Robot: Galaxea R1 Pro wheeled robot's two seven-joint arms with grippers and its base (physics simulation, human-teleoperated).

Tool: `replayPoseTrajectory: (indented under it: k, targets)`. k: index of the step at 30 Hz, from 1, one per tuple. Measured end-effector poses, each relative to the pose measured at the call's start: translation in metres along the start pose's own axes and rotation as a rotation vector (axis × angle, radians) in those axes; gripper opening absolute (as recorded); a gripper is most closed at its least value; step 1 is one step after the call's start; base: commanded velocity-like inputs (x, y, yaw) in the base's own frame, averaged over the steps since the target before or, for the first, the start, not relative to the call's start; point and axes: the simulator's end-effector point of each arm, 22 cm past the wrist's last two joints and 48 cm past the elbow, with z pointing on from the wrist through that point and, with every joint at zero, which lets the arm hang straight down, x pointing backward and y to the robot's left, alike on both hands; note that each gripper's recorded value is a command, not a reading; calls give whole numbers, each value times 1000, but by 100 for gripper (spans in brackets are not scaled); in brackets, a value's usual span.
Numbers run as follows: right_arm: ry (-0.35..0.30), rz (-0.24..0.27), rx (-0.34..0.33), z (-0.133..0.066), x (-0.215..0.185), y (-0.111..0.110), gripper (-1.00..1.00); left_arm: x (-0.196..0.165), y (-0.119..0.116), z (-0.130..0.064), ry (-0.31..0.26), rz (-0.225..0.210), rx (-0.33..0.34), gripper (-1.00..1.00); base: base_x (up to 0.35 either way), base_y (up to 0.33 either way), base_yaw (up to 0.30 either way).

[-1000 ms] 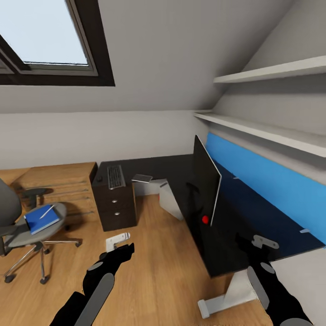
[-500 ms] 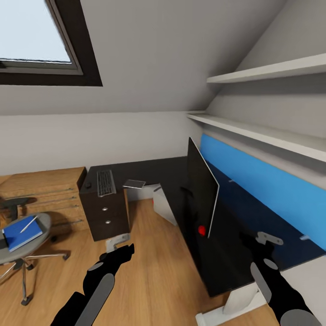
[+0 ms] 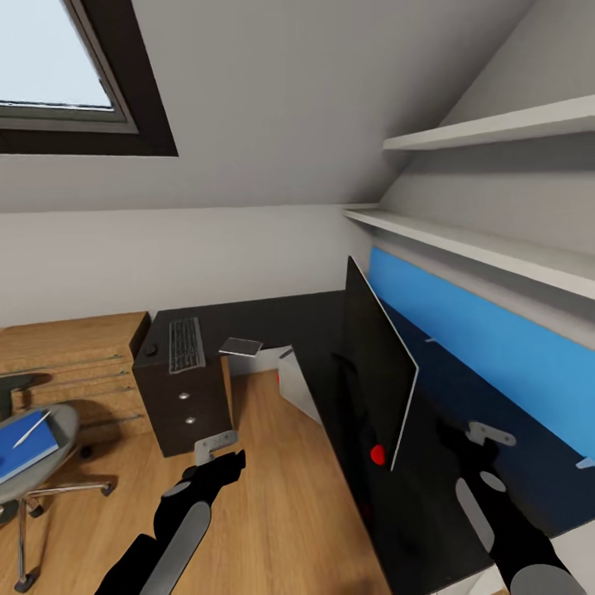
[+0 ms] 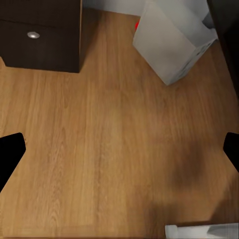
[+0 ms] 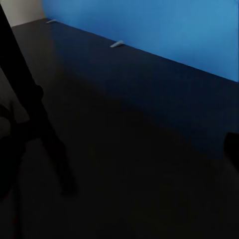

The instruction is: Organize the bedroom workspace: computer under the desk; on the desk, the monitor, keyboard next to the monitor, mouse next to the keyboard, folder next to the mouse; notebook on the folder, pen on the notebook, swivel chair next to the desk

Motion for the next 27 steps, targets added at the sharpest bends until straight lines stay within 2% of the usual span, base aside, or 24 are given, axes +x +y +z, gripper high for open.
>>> replayPoseTrajectory:
  k: [5, 7, 22, 27]
  targets:
    - [-4, 5, -4, -1, -1, 5, 100, 6, 3, 3, 13, 6, -9, 100, 53, 0, 11]
    - [-1, 14, -12, -2, 1, 13, 100, 7, 4, 4, 15, 6, -12, 100, 9, 0, 193]
    - [4, 22, -24, -5, 4, 24, 100, 8, 3, 4, 18, 6, -12, 100, 1, 0, 264]
    - [7, 3, -49, -7, 7, 35, 100, 9, 3, 4, 20, 5, -12, 100, 0, 0, 276]
